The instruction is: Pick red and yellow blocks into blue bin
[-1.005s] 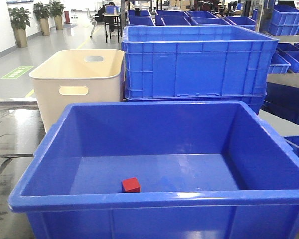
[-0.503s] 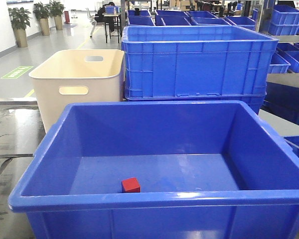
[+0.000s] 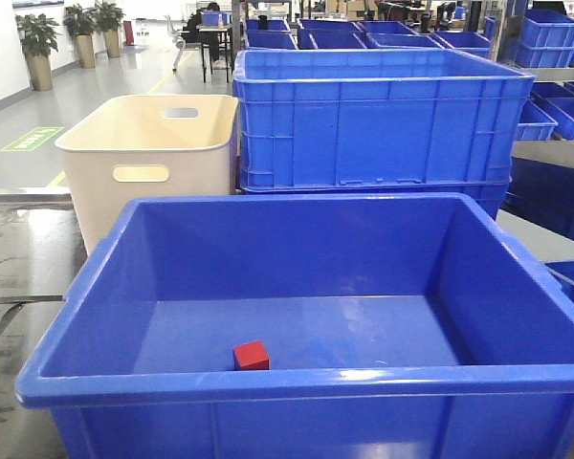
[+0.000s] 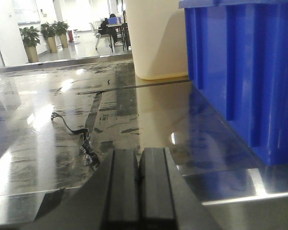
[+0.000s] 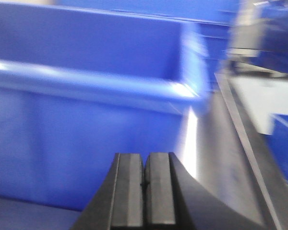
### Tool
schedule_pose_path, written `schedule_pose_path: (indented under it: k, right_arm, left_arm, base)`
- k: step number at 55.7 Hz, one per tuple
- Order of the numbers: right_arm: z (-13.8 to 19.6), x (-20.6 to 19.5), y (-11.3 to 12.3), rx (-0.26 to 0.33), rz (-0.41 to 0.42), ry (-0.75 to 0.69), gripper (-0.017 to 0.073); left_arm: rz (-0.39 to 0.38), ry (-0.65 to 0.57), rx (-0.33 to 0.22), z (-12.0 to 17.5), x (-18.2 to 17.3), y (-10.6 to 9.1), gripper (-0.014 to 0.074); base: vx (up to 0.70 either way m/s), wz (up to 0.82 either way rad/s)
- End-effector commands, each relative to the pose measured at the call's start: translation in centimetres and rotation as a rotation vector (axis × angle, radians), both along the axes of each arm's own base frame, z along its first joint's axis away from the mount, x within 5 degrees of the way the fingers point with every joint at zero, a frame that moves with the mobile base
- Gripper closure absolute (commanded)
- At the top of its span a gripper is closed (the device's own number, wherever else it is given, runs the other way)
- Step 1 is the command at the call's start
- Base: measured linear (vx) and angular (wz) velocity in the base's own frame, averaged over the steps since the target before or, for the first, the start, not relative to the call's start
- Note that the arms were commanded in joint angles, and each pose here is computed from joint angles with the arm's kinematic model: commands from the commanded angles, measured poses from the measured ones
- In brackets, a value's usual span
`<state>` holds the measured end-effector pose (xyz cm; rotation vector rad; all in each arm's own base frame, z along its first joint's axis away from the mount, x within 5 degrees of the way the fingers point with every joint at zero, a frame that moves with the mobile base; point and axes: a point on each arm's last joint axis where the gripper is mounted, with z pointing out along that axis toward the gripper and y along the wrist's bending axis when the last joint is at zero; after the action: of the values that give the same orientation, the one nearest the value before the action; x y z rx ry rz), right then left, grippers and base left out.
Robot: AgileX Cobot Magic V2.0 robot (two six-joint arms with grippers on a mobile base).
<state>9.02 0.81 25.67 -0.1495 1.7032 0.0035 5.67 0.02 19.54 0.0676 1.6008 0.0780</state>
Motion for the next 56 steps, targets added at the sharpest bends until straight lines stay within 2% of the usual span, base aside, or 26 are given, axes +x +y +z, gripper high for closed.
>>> schedule_pose_path:
  k: [1, 6, 12, 18, 56]
  right_arm:
    - [-0.7, -0.3, -0.7, 0.028, -0.077, -0.161, 0.057]
    - [-3.2, -1.3, -1.0, 0.064, -0.12, -0.171, 0.057]
    - [-5.4, -2.3, -1.1, 0.062, -0.134, -0.183, 0.057]
    - [-5.8, -3.1, -1.1, 0.047, -0.14, -0.16, 0.057]
    - [-5.9, -3.3, -1.1, 0.047, -0.141, -0.162, 0.057]
  left_arm:
    - [0.009, -0.123, -0.01, 1.5, -0.2, 0.1, 0.0592]
    - [0.009, -0.123, -0.01, 1.5, -0.2, 0.1, 0.0592]
    - [0.009, -0.123, -0.01, 1.5, -0.2, 0.1, 0.0592]
    - [0.009, -0.123, -0.01, 1.5, -0.2, 0.1, 0.0592]
    - [0.008, -0.121, -0.01, 1.5, -0.2, 0.1, 0.0592]
  base:
    - [0.0, 0.0]
    - [0.0, 0.0]
    - [0.0, 0.0]
    - [0.0, 0.0]
    - [0.0, 0.0]
